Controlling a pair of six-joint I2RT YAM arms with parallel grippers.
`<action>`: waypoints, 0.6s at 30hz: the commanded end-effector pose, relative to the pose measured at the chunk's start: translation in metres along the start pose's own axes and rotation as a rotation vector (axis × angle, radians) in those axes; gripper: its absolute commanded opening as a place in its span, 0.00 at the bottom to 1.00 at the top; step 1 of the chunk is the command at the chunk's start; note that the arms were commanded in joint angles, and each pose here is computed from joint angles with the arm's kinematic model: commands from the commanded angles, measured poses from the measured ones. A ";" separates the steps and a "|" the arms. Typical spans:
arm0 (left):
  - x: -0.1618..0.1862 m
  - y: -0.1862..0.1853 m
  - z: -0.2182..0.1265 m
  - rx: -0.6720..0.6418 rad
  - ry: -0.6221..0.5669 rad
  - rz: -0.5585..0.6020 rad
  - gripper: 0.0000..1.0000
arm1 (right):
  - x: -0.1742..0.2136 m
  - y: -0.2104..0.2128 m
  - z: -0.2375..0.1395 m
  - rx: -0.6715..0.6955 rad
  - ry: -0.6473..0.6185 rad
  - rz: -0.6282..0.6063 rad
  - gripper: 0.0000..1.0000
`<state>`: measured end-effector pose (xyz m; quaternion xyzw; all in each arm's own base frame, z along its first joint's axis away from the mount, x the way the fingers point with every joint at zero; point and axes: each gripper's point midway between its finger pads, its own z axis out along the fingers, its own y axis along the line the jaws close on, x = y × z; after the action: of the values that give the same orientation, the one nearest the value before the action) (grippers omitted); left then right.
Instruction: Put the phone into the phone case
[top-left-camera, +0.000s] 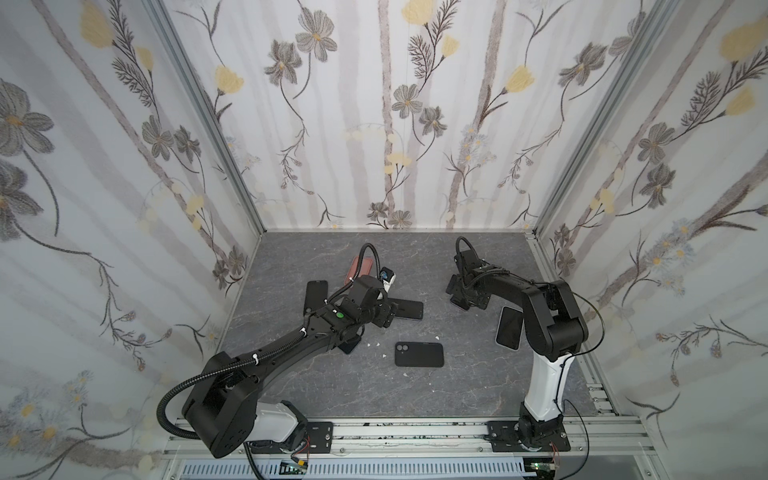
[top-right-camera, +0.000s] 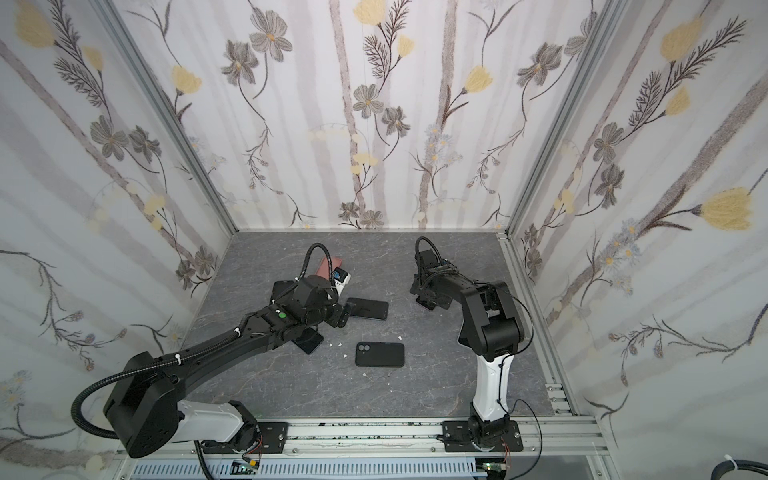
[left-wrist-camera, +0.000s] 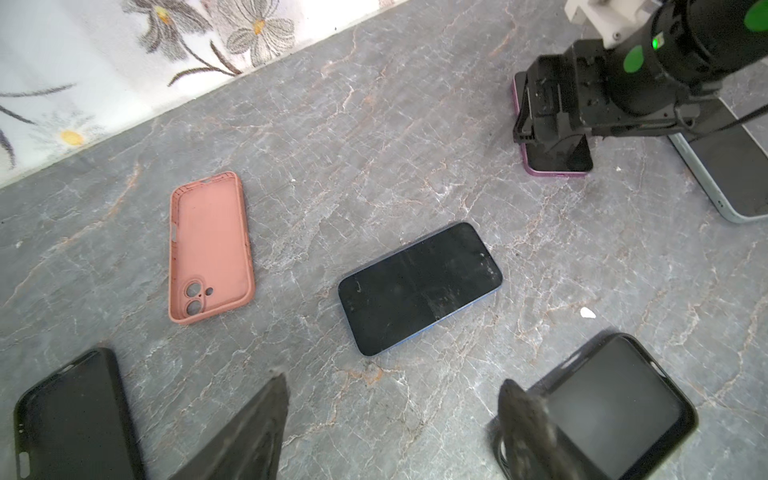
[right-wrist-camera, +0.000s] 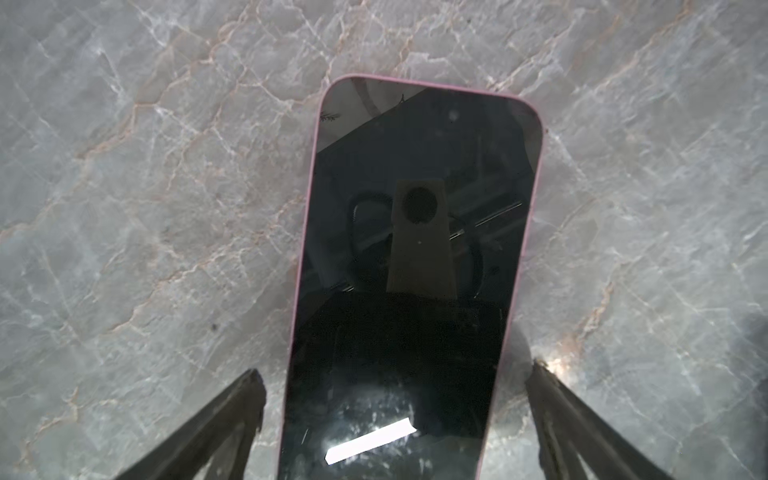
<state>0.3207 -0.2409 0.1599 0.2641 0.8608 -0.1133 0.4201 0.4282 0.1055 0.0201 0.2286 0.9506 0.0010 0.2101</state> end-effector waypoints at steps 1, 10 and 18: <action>-0.014 0.000 -0.001 0.022 -0.072 -0.008 0.78 | 0.012 -0.007 0.006 0.034 0.041 0.019 0.96; -0.020 0.000 -0.002 0.026 -0.082 -0.009 0.78 | 0.008 -0.007 0.007 0.064 0.042 -0.009 0.90; -0.022 0.002 -0.003 0.019 -0.093 -0.012 0.78 | 0.011 -0.010 0.007 0.086 0.065 -0.055 0.84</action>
<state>0.3255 -0.2439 0.1669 0.2607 0.8513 -0.1318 0.4358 0.4328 0.1024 0.0175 0.2234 0.9531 -0.0258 0.2026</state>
